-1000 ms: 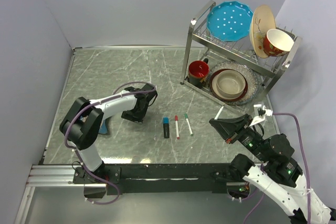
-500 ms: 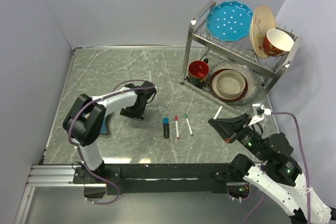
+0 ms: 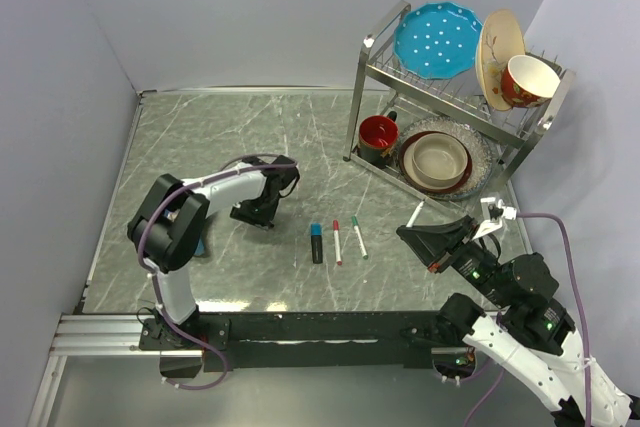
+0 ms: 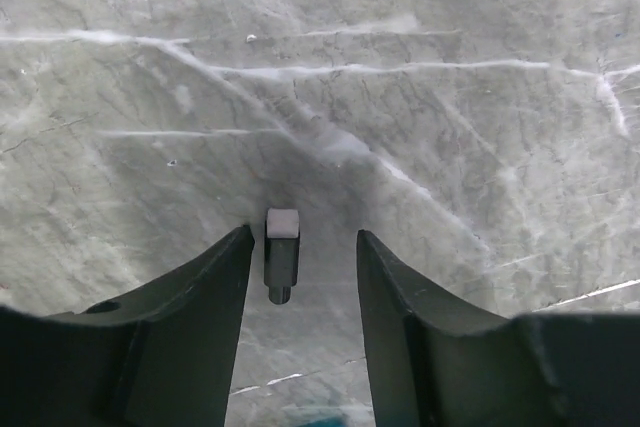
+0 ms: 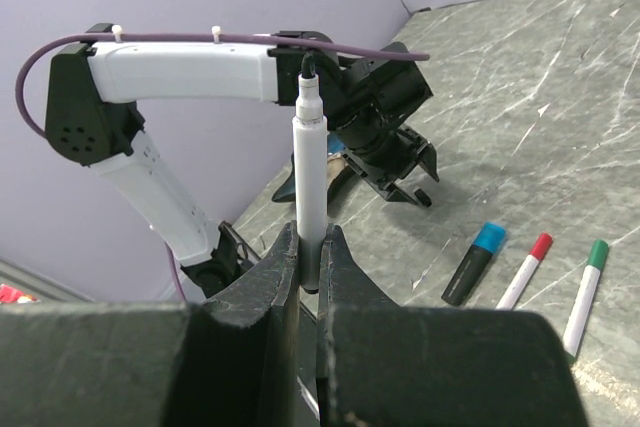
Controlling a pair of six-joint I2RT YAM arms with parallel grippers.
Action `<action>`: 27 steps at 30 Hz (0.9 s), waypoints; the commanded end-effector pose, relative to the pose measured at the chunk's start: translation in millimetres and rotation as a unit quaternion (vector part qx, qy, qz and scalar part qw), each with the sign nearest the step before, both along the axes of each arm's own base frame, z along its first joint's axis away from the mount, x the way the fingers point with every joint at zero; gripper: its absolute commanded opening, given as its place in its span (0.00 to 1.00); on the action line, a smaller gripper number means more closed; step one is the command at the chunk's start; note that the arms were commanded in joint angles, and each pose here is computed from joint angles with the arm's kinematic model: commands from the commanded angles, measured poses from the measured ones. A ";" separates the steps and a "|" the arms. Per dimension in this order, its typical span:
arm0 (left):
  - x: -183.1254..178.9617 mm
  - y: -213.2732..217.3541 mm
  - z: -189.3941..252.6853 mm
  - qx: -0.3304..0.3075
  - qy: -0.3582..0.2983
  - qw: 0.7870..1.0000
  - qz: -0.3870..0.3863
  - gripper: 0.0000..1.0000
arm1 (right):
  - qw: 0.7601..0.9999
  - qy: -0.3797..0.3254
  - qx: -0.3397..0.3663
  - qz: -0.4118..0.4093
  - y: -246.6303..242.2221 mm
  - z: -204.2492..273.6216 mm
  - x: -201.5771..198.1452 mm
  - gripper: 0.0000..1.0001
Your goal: Insert the pens into the pen caps
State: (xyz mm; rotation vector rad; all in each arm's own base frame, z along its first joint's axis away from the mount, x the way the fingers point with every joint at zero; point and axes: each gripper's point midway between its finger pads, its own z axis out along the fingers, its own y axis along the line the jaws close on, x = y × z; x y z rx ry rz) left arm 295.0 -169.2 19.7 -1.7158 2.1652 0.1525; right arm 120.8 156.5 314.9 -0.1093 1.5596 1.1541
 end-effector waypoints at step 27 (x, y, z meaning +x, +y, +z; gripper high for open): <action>-9.2 2.2 45.0 0.007 0.001 0.999 -0.031 0.01 | 0.999 0.005 0.005 0.048 25.1 7.3 0.5 0.00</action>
